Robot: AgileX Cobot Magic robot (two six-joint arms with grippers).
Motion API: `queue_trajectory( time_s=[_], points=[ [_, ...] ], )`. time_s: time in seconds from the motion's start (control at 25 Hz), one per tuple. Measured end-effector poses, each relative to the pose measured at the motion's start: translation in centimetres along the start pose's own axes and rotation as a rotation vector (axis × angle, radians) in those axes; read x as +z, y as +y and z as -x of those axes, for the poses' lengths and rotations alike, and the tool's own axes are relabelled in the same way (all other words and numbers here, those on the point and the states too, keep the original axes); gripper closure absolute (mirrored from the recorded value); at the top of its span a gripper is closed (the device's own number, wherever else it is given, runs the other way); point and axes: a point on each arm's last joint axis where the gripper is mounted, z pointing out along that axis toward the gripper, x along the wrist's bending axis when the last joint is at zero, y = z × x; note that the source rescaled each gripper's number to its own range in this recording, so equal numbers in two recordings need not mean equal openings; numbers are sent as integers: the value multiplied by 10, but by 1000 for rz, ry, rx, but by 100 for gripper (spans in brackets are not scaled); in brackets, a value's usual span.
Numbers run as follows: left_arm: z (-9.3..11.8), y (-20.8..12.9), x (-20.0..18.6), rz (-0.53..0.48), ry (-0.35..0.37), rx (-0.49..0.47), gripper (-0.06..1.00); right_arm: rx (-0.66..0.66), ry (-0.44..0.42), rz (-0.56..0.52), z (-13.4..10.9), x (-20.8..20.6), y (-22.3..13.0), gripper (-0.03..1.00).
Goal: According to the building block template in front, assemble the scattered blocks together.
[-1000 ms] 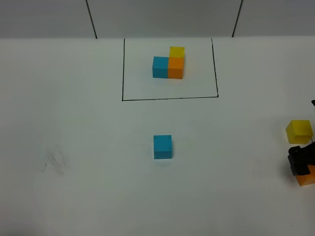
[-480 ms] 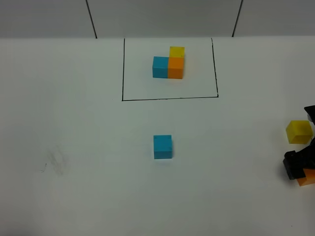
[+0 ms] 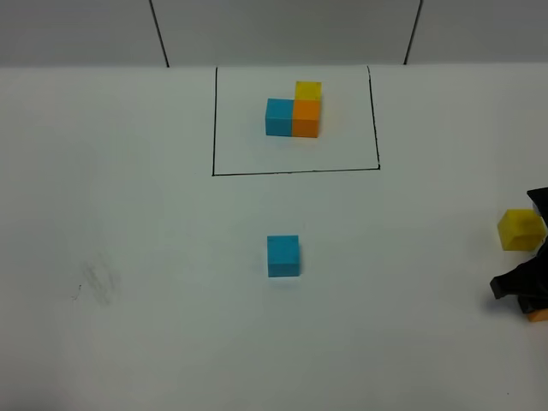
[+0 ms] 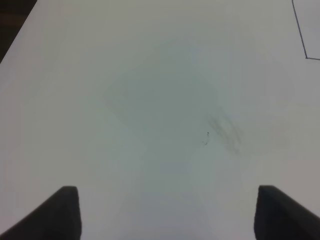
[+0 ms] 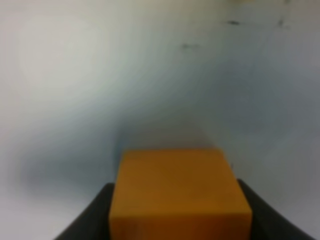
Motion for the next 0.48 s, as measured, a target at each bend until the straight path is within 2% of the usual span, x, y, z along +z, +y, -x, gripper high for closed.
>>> queue_trajectory(
  time_s=[0.2, 0.32, 0.48],
  points=[
    [0, 0, 0, 0, 0, 0, 35, -112, 21, 69, -23, -25, 0, 74],
    [0, 0, 0, 0, 0, 0, 35, -311, 62, 105, -52, -34, 3, 74],
    [0, 0, 0, 0, 0, 0, 35, -648, 116, 184, -92, -47, 15, 74]
  ],
)
